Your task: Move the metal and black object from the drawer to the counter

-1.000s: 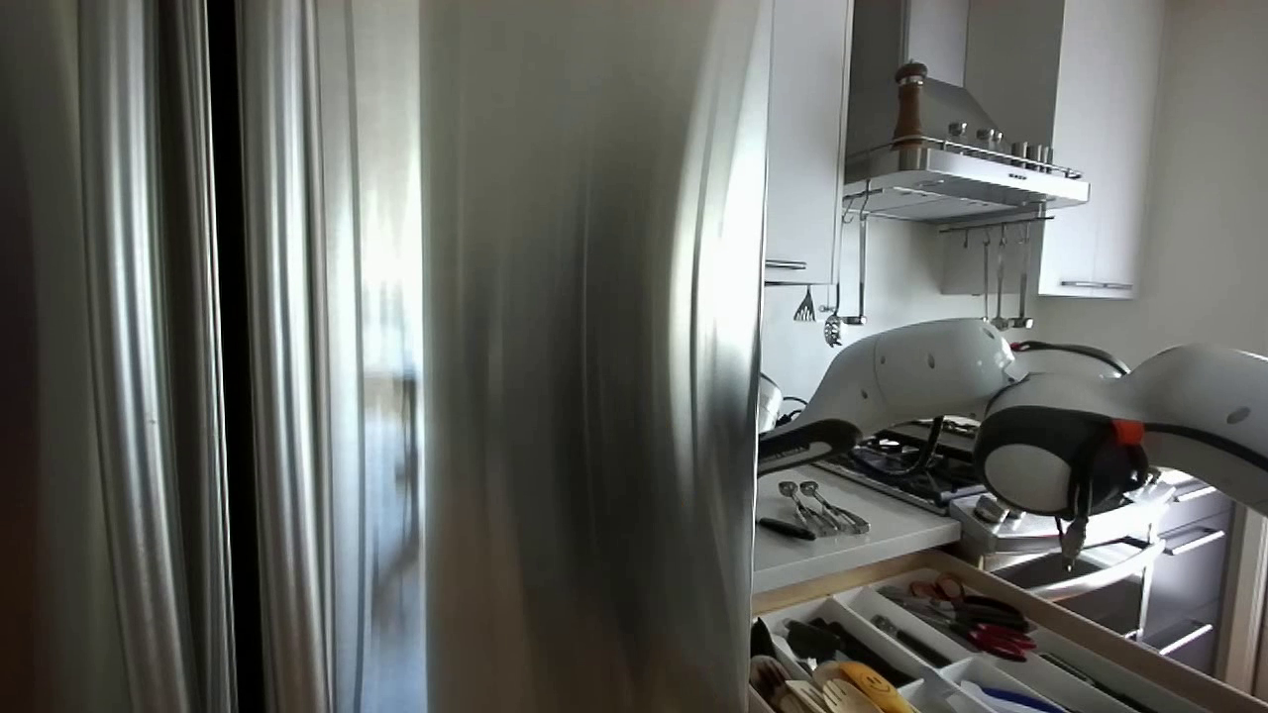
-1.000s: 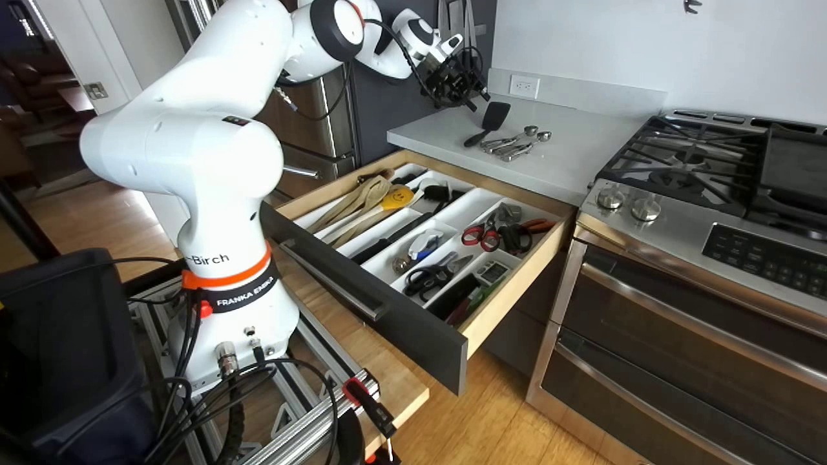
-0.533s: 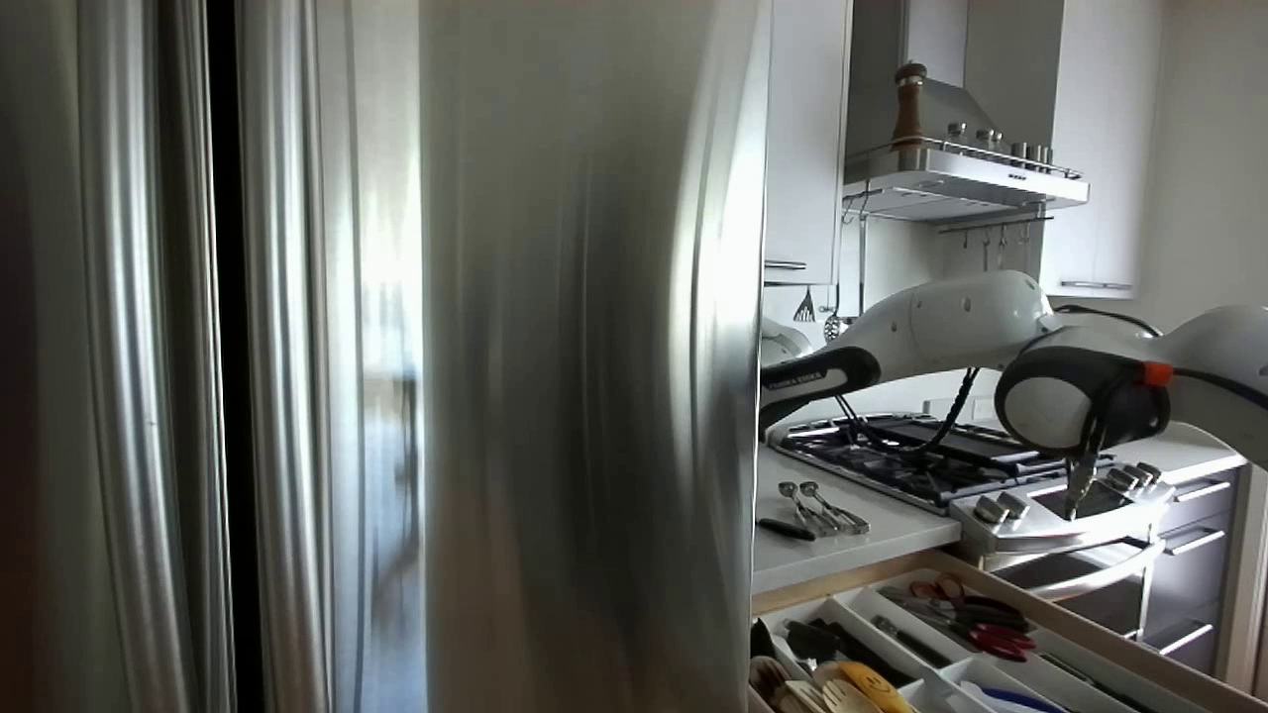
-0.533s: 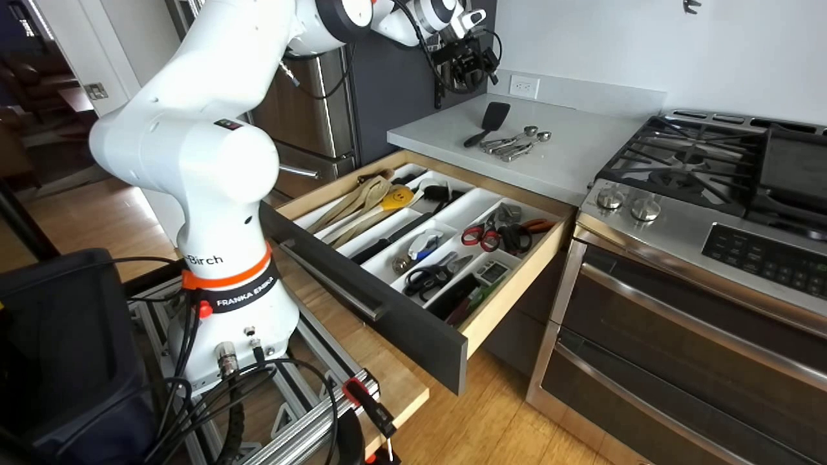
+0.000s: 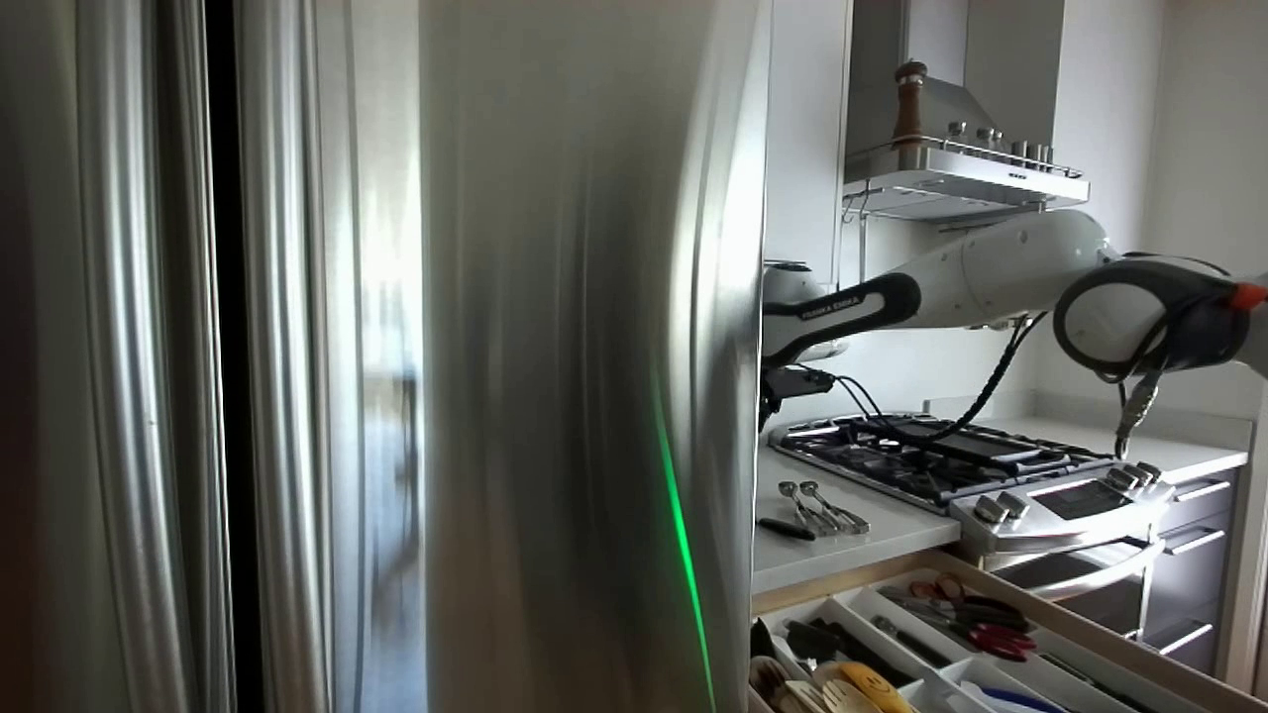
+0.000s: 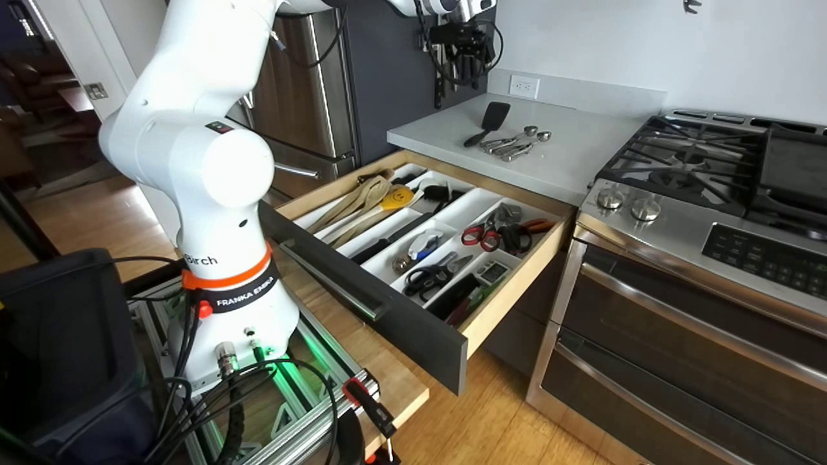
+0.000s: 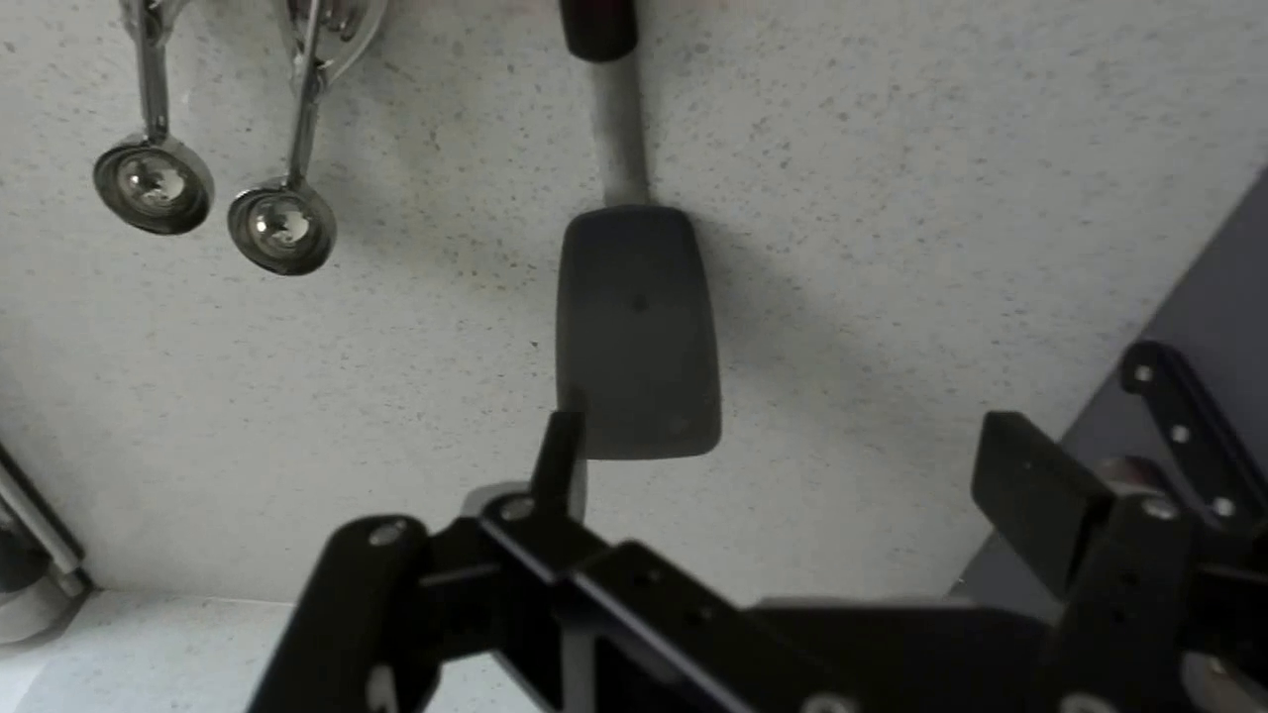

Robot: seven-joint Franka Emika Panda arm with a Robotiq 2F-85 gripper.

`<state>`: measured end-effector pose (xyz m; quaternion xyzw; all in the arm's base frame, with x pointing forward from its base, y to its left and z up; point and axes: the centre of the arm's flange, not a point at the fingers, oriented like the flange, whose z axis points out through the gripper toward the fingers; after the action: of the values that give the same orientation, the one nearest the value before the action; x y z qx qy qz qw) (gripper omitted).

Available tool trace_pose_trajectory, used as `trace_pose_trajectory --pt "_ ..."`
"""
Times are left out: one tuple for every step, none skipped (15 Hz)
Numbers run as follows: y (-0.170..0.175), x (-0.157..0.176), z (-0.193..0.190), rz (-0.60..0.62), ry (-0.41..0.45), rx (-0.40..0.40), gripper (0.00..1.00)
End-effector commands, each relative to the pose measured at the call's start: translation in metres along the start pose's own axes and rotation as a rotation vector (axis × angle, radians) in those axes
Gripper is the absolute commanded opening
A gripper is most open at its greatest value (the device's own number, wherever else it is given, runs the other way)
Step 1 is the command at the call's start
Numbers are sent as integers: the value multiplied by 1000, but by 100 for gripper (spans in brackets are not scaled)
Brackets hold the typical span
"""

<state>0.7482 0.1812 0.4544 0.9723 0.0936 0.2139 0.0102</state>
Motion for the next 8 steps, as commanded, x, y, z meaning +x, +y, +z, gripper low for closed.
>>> trace_pose_trajectory --pt "22 -65 -51 47 -73 172 100" --pt "27 -72 -59 74 -100 202 100" --pt "31 -81 -66 108 -137 216 100" --pt "35 -91 -73 137 -172 231 100" --pt "40 -102 -79 175 -208 234 100" --pt "47 -114 -83 209 -244 236 100" --pt "54 -127 -87 266 -259 219 100" --pt "64 -140 -91 319 -260 196 100"
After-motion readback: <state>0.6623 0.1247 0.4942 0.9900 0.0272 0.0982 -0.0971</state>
